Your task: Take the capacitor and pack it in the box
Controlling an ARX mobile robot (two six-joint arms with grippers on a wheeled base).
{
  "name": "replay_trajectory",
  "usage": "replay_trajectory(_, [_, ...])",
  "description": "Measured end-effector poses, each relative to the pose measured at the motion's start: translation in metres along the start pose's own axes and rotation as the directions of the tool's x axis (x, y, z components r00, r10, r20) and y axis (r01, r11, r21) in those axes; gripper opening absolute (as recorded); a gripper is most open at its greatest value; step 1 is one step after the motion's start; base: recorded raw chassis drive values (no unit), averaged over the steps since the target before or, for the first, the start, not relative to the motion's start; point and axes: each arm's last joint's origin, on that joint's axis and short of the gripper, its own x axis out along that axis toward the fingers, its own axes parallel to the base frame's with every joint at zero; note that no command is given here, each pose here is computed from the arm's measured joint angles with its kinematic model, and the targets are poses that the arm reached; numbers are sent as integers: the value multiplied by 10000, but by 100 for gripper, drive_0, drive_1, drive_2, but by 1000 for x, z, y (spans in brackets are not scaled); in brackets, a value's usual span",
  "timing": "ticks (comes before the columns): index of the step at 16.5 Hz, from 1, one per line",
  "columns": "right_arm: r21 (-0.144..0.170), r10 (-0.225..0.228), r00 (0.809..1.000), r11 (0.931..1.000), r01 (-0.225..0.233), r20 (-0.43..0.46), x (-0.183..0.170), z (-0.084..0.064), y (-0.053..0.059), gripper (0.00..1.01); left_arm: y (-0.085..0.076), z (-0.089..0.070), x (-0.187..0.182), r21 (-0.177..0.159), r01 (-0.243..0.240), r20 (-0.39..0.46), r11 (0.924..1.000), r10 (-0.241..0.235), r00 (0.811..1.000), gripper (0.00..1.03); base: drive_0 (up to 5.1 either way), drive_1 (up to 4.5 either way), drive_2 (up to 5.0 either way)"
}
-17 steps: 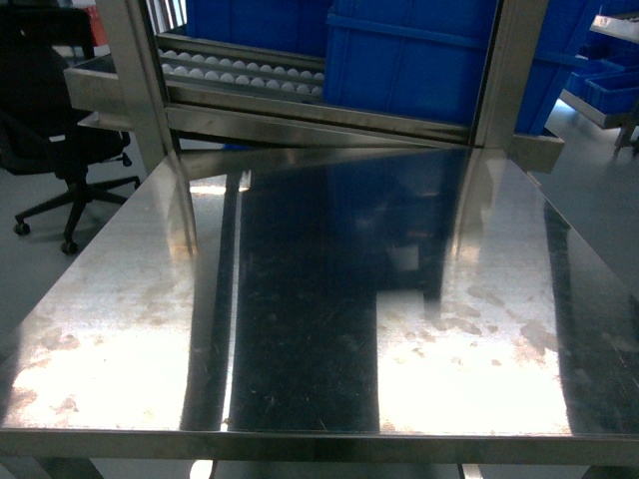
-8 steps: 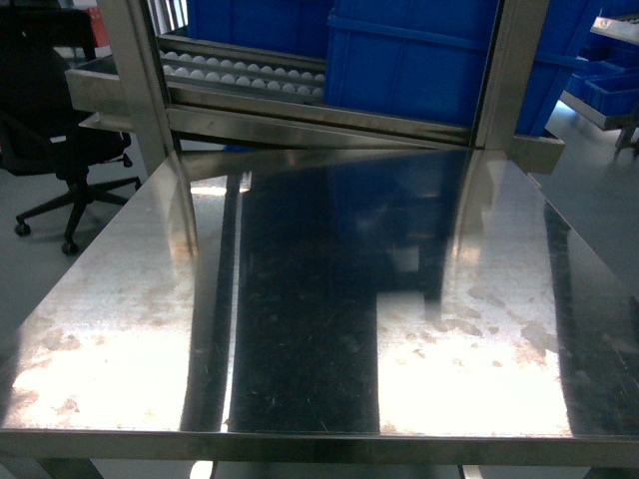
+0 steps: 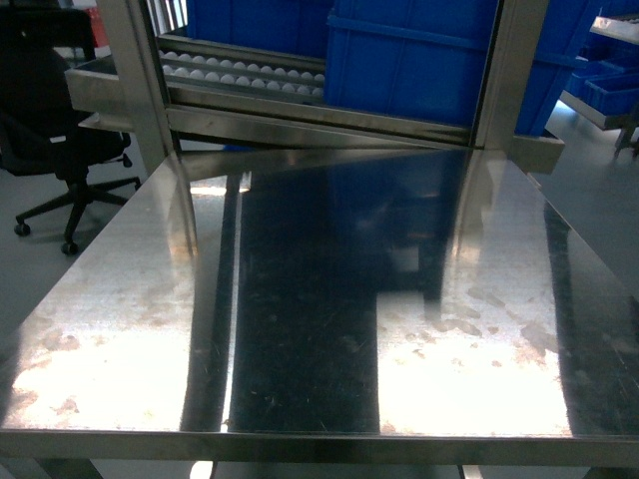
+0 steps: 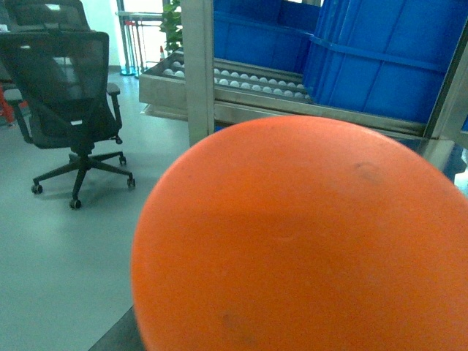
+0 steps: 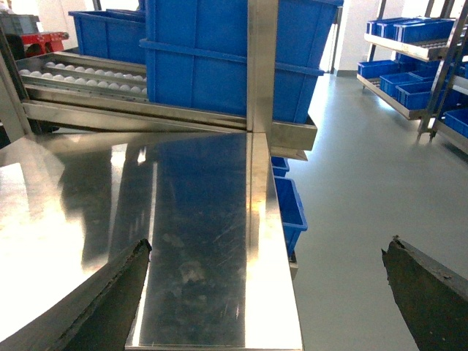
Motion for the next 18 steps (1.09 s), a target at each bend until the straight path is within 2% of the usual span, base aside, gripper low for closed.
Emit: replay_trajectory(18, [0,0,10000,10000,0,0,0,0,0,98,0,0,0,4,0,0,10000,0,10000,44,0,0,0])
